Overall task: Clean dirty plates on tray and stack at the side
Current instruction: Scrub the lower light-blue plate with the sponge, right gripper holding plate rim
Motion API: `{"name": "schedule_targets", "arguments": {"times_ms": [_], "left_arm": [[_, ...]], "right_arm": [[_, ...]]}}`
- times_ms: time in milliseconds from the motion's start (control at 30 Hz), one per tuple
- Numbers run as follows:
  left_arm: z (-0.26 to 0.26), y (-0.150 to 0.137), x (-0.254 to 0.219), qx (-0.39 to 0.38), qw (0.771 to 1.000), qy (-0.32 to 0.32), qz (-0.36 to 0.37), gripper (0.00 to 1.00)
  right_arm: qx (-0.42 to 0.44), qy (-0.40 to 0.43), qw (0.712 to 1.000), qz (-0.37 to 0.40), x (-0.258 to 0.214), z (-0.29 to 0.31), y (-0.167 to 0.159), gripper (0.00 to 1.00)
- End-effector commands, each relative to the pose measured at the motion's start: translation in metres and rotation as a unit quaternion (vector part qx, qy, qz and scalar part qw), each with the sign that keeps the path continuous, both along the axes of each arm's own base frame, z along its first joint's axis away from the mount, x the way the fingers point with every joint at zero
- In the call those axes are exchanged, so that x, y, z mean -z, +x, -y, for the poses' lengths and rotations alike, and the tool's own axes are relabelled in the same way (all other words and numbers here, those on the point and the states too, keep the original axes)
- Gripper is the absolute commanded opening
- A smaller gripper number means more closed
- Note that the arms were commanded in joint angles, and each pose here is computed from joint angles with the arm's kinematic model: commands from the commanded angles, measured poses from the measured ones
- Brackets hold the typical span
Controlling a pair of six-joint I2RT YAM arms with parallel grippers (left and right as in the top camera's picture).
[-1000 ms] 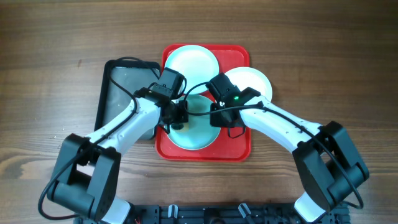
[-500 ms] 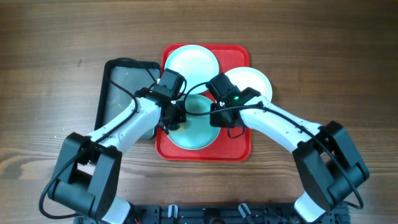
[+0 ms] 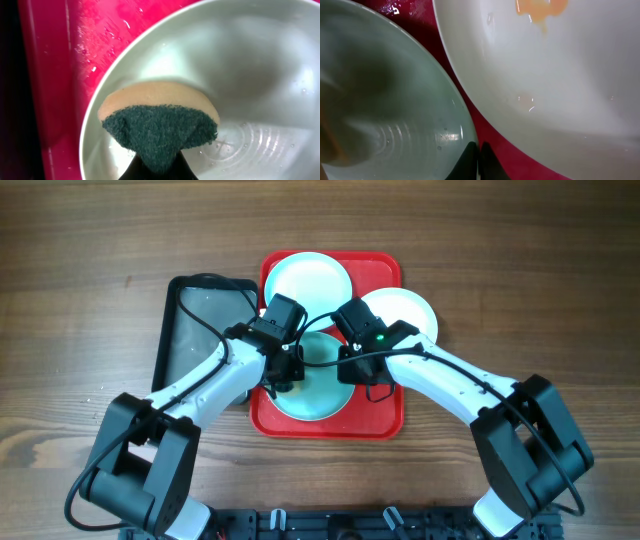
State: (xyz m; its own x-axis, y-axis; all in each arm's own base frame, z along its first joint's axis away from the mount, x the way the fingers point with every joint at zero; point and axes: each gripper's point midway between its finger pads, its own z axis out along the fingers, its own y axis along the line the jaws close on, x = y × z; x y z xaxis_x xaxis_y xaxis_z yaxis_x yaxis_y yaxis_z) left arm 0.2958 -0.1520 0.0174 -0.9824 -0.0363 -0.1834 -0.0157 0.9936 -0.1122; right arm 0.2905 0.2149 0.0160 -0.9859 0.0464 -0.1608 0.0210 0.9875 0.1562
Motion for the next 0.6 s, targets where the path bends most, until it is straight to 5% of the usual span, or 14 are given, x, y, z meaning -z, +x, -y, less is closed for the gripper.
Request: {"name": "schedule_targets", "arguments": {"times_ms": [0,333,567], "left_arm": [[-0.005,0.000,0.004,-0.005,1.000,0.017,0.001,0.04],[-0.011,-0.002,0.037,-0.002,0.999,0.045,-0.026,0.04],[0.014,-0.022,0.052,0.039,0.995,-0.022,-0.086,0.04]], "right_arm": [[0.012,0.004,1.000,0.007,-0.006,0.003,0.001,0.05],[0.012,0.004,1.000,0.007,-0.006,0.003,0.001,0.04],[-0.006,0.029,1.000,-0.008,-0.007,-0.007,-0.004,0.04]]}}
